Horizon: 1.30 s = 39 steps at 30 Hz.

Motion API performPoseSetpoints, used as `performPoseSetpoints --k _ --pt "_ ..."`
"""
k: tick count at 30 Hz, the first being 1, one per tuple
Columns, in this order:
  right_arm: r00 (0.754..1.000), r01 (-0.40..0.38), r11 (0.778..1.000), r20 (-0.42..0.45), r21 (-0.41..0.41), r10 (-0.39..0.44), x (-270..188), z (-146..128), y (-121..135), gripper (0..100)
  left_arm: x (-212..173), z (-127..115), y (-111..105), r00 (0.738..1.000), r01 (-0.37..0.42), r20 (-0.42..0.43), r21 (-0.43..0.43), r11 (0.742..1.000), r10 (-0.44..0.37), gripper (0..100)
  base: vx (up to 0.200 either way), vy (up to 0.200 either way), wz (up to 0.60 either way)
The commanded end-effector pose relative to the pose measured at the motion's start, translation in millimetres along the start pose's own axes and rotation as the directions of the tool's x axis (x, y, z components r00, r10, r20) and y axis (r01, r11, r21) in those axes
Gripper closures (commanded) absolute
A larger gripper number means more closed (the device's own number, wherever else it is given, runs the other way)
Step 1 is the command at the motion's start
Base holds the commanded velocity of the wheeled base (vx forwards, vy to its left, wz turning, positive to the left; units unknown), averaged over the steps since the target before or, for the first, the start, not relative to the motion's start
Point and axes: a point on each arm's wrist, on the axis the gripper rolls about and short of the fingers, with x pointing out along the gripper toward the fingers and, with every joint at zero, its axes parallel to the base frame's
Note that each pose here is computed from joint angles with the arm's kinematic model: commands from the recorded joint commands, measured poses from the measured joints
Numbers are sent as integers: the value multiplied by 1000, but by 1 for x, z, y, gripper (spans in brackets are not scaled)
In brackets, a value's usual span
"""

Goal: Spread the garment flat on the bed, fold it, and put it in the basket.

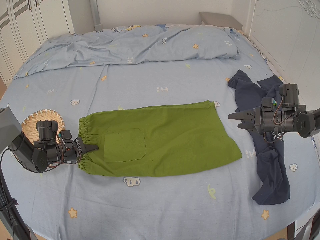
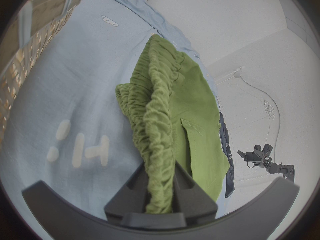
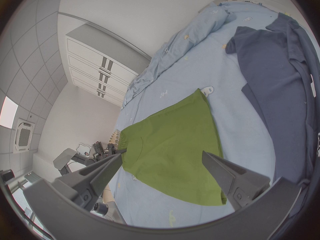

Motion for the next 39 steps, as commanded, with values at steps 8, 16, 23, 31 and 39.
performPoseSetpoints --k 8,16,23,31,39 --pt "976 195 981 -102 10 -193 16 17 -37 0 -17 8 -13 999 22 33 20 1000 -23 100 0 0 0" --pt "972 162 987 -174 3 -159 43 8 -56 0 -19 9 -13 999 25 38 14 1000 -25 100 0 0 0" --pt "962 153 988 -230 16 -145 62 -5 -62 0 -20 11 -12 999 22 44 13 1000 -23 100 0 0 0" --pt "954 121 992 -279 25 -110 78 -17 -62 0 -21 11 -11 999 20 48 12 1000 -20 100 0 0 0" --pt "949 42 998 -313 49 -25 85 -24 -56 0 -21 12 -12 998 21 51 14 1000 -22 100 0 0 0"
